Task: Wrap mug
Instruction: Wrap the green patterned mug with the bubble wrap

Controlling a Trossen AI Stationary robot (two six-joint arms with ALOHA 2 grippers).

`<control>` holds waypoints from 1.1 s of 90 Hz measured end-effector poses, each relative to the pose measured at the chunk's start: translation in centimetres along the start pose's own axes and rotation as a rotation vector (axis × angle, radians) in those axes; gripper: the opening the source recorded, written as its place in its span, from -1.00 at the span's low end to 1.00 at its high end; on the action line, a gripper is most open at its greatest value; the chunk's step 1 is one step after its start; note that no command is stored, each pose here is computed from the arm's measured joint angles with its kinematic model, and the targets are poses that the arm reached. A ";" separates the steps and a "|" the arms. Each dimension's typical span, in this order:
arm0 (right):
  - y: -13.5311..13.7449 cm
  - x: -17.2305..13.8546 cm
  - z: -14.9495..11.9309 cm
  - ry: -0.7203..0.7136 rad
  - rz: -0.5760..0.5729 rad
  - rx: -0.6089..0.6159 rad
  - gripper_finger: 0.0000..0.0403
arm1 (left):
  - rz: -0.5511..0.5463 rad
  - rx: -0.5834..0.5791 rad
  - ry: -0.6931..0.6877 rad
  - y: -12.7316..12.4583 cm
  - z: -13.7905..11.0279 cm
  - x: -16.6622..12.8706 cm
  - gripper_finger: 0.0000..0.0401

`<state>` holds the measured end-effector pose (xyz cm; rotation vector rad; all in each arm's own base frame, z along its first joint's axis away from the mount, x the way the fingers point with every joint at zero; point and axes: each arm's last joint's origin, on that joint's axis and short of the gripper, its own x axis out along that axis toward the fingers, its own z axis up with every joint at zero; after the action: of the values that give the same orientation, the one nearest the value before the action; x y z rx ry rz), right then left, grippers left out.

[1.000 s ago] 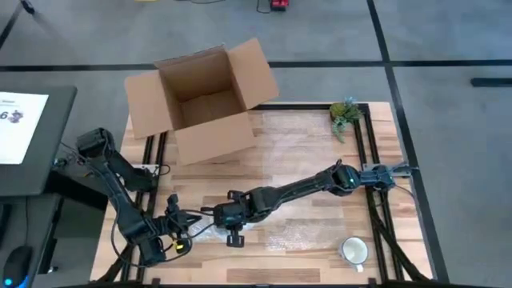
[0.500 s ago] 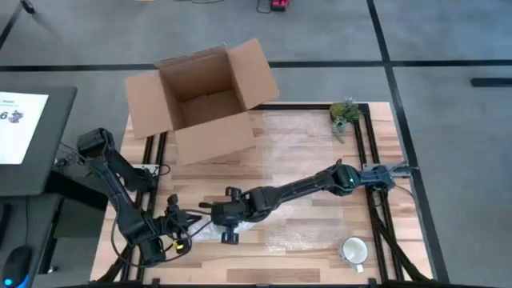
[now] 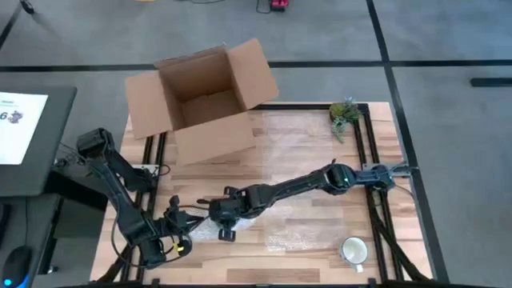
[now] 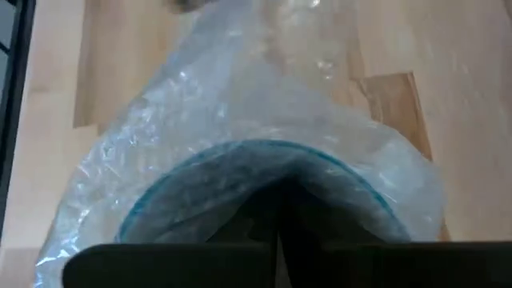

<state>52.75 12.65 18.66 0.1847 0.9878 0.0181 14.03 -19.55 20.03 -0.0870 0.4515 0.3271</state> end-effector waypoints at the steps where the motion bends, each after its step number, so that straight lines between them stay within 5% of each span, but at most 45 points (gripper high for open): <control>1: -0.1 0.0 0.0 0.004 -0.001 0.004 -1.00 | -0.002 0.001 -0.001 0.0 0.0 0.0 -1.00; 99: 2.3 -3.6 0.9 -0.069 0.028 -0.084 -1.00 | -0.035 0.018 0.012 -0.5 0.2 0.1 -1.00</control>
<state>51.63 14.39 22.49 0.1208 0.9143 0.0785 14.31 -19.95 20.16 -0.0793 0.4637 0.2881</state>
